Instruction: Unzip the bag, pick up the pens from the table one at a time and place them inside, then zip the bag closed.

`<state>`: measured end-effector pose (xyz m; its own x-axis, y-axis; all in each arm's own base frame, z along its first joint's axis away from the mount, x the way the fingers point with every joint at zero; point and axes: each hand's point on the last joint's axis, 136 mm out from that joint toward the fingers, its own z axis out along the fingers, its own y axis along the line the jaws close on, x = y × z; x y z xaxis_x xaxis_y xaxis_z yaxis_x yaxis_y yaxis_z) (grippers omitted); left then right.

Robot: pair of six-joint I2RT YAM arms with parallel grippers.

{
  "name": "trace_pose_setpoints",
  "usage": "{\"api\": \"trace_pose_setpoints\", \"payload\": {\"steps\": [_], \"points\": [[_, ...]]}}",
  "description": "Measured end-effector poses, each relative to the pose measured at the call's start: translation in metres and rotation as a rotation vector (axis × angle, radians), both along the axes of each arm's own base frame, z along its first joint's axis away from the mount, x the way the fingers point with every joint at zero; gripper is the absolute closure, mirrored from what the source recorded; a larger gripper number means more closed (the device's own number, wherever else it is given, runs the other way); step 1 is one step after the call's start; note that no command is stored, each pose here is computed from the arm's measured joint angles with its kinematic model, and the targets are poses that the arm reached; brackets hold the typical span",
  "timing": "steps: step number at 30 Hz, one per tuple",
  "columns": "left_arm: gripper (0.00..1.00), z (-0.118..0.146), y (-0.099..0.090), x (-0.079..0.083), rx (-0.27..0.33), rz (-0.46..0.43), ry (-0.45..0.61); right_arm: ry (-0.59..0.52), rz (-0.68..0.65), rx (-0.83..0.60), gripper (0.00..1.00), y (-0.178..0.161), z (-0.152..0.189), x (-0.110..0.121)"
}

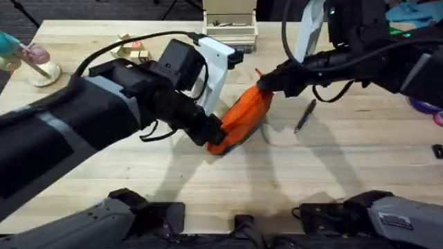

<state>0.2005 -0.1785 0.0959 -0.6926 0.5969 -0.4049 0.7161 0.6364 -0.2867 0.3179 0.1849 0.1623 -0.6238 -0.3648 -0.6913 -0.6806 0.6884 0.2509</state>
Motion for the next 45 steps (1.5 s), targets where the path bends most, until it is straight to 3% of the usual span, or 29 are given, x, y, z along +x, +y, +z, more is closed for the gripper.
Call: {"api": "trace_pose_setpoints", "payload": {"steps": [12, 32, 45], "points": [[0.958, 0.000, 0.000, 0.000, 0.001, 0.000, 0.001, -0.042, 0.015, 0.018, 0.970, 0.003, 0.020, -0.010], [0.959, -0.008, 0.011, -0.013, 0.058, 0.008, 0.055, -0.145, 0.279, 0.043, 0.969, 0.085, 0.047, -0.064], [0.959, -0.010, 0.012, -0.015, 0.064, 0.006, 0.061, -0.153, 0.327, 0.046, 0.969, 0.098, 0.050, -0.077]]}}
